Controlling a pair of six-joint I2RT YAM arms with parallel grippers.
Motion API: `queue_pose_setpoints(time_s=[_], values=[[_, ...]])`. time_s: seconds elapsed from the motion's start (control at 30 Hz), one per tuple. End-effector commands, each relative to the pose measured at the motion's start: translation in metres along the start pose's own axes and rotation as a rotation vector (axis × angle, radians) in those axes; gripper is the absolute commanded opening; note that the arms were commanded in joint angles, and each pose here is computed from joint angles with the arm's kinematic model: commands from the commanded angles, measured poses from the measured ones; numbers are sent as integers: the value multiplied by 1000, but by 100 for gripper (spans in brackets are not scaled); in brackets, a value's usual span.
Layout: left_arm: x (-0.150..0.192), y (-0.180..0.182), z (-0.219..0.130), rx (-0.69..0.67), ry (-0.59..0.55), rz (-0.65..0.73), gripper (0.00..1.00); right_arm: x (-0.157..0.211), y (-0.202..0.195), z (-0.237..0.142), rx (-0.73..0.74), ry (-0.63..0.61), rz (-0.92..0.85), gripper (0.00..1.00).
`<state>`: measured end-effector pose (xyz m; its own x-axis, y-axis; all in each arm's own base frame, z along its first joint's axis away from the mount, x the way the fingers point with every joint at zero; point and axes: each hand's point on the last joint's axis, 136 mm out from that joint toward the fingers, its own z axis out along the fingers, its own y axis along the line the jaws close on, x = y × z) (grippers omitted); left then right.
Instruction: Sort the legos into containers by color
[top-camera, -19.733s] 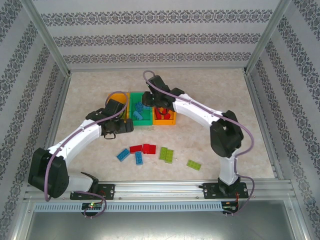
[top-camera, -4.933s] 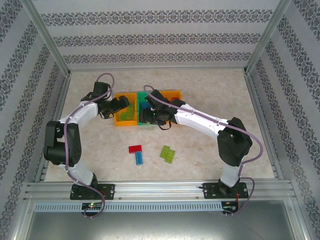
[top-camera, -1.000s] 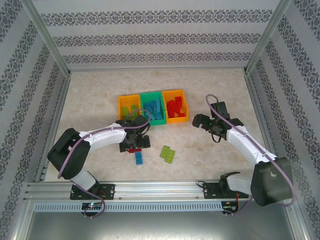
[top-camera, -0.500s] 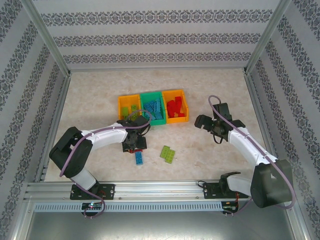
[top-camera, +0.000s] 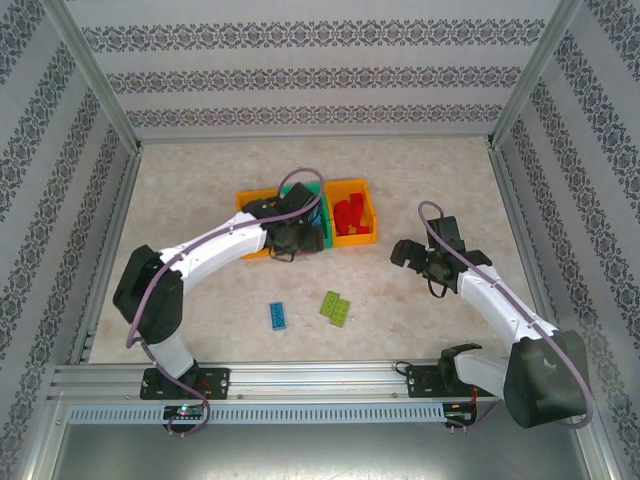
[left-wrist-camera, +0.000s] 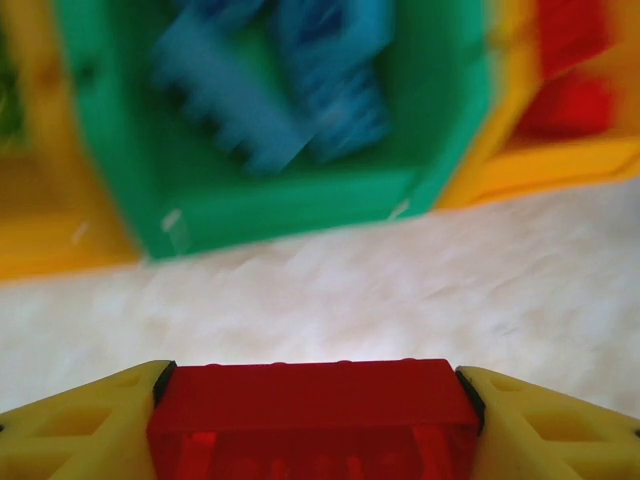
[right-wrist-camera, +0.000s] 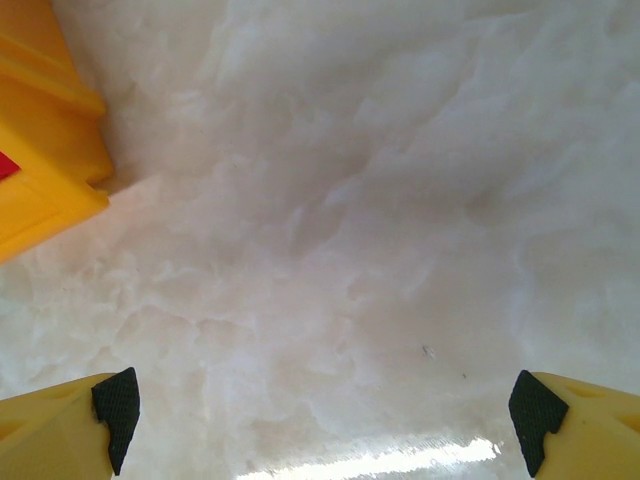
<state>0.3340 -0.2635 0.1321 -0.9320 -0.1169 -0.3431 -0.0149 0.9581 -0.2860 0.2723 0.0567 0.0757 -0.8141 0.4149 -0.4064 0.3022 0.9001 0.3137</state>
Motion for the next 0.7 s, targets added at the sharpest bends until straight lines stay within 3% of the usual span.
queue_pose_setpoints(time_s=[0.0, 0.23, 0.47, 0.6, 0.67], values=[[-26, -23, 3, 49, 2, 71, 64, 11, -4, 2, -3, 12, 34, 98], [-89, -77, 26, 218, 1, 25, 63, 31, 0, 11, -2, 48, 27, 98], [-139, -90, 56, 339, 19, -93, 63, 37, 4, 11, -5, 51, 20, 98], [-158, -91, 62, 373, 3, -119, 67, 40, 6, 11, -12, 54, 18, 98], [-161, -94, 64, 394, 5, -124, 75, 43, 9, 12, -16, 59, 7, 98]])
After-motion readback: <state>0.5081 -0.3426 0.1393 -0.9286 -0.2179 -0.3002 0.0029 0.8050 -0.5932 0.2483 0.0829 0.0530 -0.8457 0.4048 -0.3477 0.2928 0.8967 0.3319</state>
